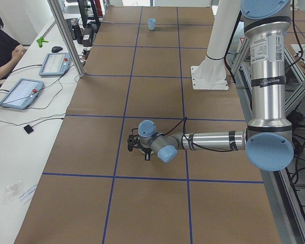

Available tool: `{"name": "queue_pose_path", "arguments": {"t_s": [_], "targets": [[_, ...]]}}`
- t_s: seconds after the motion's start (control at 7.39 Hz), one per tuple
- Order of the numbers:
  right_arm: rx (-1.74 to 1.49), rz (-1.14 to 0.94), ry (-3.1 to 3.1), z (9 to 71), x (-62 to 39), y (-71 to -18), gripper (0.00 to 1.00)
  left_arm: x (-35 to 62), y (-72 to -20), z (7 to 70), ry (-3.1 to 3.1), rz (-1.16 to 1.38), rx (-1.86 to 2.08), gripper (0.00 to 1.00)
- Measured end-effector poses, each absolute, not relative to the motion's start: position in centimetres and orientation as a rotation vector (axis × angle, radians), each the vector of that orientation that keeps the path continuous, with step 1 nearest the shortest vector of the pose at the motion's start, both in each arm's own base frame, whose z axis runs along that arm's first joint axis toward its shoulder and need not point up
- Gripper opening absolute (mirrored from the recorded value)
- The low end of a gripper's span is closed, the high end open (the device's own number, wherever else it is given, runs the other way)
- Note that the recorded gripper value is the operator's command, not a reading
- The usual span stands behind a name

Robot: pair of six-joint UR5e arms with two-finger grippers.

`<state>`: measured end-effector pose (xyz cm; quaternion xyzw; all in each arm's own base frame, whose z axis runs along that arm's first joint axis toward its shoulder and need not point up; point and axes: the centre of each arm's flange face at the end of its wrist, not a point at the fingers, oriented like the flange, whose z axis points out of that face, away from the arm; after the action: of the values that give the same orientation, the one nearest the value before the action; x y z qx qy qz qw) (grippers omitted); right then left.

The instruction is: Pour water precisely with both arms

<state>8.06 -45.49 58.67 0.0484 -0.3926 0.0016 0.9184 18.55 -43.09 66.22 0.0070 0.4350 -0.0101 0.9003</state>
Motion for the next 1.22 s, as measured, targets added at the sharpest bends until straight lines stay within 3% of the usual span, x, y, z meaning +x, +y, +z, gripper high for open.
{"name": "queue_pose_path", "arguments": {"t_s": [0.41, 0.81, 1.22], "targets": [[0.100, 0.002, -0.807, 58.7, 8.1, -45.4, 1.00, 18.5, -44.3, 61.6, 0.997, -0.012, -0.067, 0.00], [0.097, 0.003, -0.806, 58.8, 8.1, -45.4, 1.00, 18.6, -49.7, 43.5, 1.005, -0.095, -0.144, 0.00], [0.096, 0.004, -0.805, 58.9, 8.1, -45.4, 1.00, 28.8, -52.5, 27.1, 0.994, -0.222, -0.223, 0.00]]}}
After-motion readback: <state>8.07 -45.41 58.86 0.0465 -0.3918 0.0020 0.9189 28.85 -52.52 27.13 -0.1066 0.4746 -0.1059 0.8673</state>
